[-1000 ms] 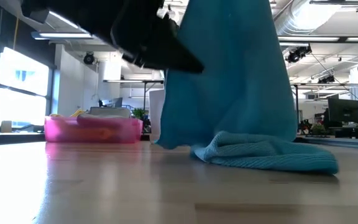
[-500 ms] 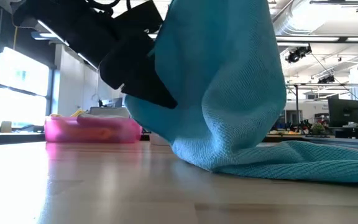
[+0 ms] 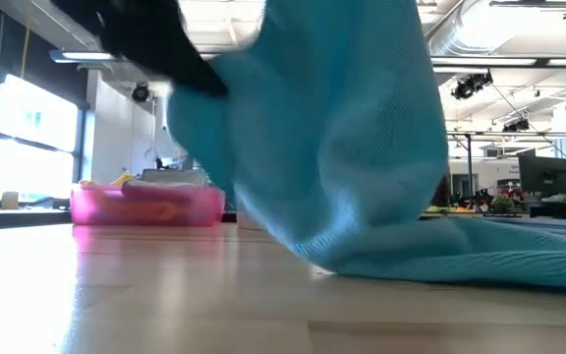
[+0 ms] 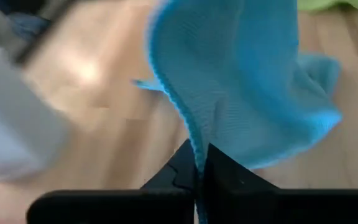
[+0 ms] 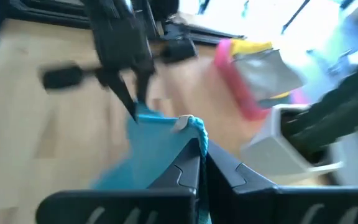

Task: Fold microfiber towels
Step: Fold the blue microfiber towel

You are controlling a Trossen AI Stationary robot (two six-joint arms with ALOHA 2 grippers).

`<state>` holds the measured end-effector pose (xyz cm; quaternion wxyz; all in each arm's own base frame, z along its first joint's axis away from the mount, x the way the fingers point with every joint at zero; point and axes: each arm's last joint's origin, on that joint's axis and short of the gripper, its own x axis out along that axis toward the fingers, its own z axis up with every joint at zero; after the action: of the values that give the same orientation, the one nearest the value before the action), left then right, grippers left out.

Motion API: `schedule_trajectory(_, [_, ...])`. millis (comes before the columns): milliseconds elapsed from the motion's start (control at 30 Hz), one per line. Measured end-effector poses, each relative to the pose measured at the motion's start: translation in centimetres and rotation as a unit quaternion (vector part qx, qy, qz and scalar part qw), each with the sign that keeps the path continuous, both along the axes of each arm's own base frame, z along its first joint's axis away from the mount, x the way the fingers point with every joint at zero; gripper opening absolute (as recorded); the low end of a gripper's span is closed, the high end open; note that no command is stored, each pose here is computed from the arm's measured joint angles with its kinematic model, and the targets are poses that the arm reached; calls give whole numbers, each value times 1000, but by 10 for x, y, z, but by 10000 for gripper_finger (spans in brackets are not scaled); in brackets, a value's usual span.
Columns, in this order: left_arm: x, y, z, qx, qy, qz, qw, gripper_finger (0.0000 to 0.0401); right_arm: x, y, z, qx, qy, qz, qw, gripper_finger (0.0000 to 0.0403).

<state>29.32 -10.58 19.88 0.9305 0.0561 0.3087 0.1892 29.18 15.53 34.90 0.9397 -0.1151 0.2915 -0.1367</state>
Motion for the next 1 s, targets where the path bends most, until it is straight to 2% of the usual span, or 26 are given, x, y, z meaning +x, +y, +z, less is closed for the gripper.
schedule_trajectory(133, [-33,7,43,41,-27,26,998,4,3,-8,2,-69,-6,-30,997,0])
schedule_trajectory(267, [-63,24,81,88,-65,53,993,1,8,-25,4,-144,-8,-84,986,0])
schedule_trajectory(467, [-95,52,125,204,-96,115,967,1,23,-64,8,-232,28,-136,963,0])
schedule_trajectory(600, [-107,65,147,255,-105,149,950,0,31,-99,21,-259,38,-161,952,0])
schedule_trajectory(733, [-112,71,159,292,-96,175,935,0,34,-124,43,-253,20,-167,953,0])
schedule_trajectory(833, [-113,67,156,282,-102,179,937,0,30,-128,47,-212,14,-133,968,0])
schedule_trajectory(933, [-112,53,139,218,-120,130,960,0,27,-117,31,-85,27,-65,994,0])
schedule_trajectory(1000, [-108,40,122,115,-125,80,982,0,27,-103,5,-7,65,-41,997,0])
